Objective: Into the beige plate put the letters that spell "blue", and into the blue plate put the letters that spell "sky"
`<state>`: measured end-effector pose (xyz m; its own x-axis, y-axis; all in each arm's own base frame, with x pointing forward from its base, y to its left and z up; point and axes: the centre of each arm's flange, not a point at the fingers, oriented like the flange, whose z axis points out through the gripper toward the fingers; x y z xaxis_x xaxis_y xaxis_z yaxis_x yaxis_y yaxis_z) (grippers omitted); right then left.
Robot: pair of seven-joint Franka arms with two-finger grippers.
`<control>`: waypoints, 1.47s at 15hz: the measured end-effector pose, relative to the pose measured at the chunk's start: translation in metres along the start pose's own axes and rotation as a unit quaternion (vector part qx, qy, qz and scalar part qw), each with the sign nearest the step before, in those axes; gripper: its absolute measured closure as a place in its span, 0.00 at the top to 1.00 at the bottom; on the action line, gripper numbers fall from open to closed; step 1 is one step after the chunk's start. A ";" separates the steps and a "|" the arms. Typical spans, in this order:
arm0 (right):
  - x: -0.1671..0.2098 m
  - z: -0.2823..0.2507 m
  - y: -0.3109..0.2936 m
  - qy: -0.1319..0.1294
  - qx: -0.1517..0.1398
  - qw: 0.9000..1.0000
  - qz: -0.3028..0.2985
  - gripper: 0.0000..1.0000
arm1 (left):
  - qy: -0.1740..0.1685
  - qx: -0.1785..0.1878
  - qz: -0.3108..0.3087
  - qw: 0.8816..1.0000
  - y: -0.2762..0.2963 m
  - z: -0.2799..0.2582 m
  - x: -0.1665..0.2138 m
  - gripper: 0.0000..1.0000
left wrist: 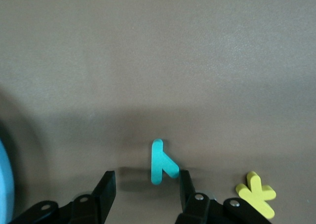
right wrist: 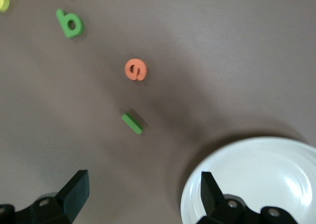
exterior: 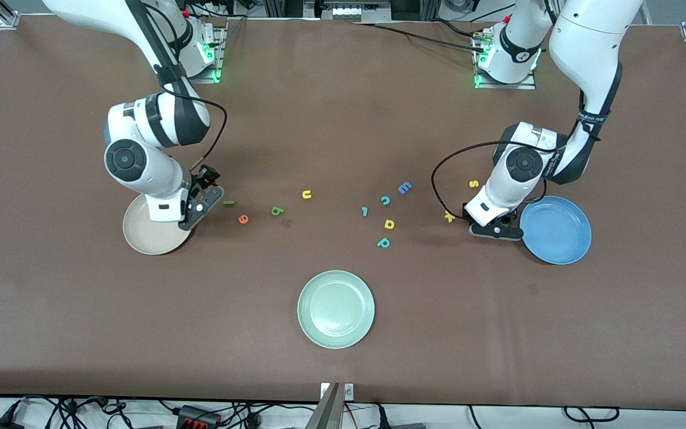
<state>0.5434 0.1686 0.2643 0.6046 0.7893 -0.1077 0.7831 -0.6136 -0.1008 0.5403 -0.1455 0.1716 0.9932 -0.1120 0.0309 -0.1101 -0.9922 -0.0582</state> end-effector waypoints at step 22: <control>0.026 0.072 -0.036 -0.032 -0.060 0.978 -0.198 0.55 | -0.054 0.036 0.072 0.995 -0.027 -0.097 0.024 0.26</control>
<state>0.5206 0.2098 0.1940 0.2424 0.9591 -0.1460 0.9679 -0.2493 -0.0308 0.5631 -0.1271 0.2705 0.9659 -0.2424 -0.0908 -0.2526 -0.9594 -0.1257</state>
